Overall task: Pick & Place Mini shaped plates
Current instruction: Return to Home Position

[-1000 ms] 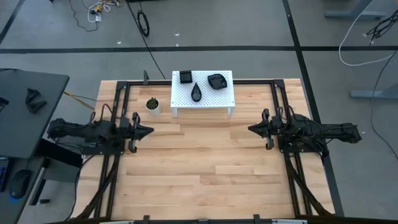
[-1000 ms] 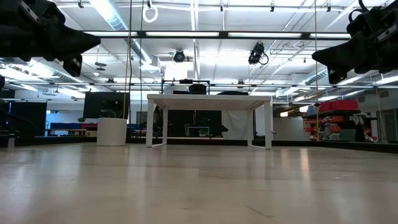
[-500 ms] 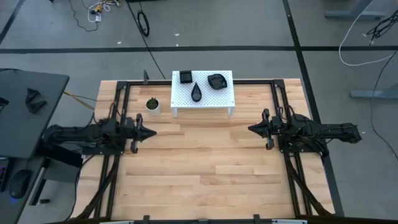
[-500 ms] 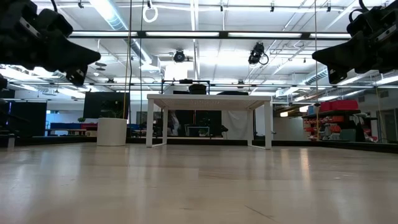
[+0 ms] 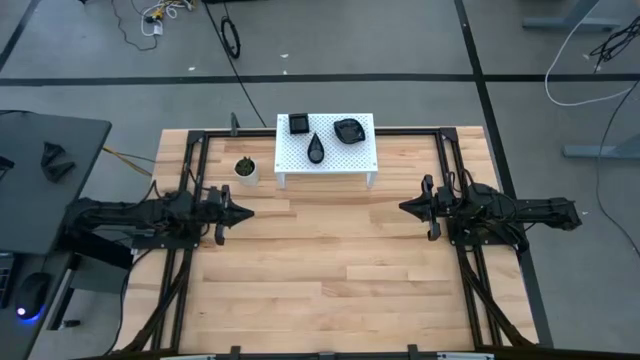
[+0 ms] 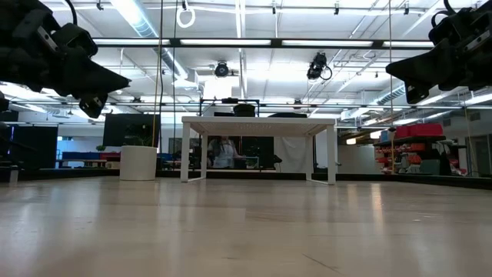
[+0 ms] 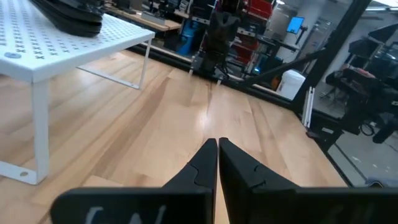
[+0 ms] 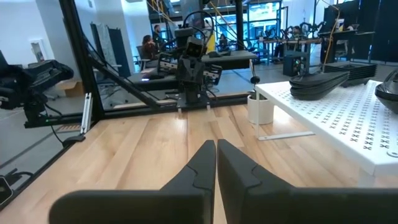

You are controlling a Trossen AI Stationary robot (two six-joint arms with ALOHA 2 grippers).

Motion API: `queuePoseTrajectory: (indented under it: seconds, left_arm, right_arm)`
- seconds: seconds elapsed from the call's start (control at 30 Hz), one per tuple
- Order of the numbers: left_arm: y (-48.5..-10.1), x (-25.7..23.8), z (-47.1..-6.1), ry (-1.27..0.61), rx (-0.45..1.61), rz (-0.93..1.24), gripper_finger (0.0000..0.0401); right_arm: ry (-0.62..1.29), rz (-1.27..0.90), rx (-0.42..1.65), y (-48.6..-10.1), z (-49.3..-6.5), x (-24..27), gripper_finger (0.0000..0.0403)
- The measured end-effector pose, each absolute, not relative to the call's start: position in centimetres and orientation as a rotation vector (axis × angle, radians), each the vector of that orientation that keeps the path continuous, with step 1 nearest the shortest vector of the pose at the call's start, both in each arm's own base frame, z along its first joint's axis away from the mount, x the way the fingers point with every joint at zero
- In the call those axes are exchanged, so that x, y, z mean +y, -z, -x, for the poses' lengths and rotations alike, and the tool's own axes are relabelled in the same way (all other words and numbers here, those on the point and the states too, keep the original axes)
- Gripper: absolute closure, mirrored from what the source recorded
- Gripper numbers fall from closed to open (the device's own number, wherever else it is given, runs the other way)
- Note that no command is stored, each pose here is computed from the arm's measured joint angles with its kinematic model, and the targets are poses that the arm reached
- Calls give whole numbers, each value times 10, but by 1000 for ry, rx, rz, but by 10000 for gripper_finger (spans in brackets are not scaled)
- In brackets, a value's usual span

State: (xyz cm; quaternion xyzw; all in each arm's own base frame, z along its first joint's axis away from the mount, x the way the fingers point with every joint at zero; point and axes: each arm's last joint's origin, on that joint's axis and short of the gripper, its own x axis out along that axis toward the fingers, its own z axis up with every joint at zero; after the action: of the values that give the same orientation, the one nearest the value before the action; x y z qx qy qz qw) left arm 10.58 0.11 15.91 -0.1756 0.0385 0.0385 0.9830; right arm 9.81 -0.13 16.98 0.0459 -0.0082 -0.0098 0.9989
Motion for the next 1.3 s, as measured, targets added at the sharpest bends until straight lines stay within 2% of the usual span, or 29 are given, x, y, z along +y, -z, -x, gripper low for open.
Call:
queuePoseTrajectory:
  seconds: [1.03, 1.3]
  left_arm:
    - [-164, 1, -102, -63, 16, 354, 380]
    - [-179, -3, -96, 14, -144, 364, 380]
  right_arm:
    - [5, -92, -43, -172, -97, 0, 382]
    - [5, -92, -42, -172, -97, 0, 382]
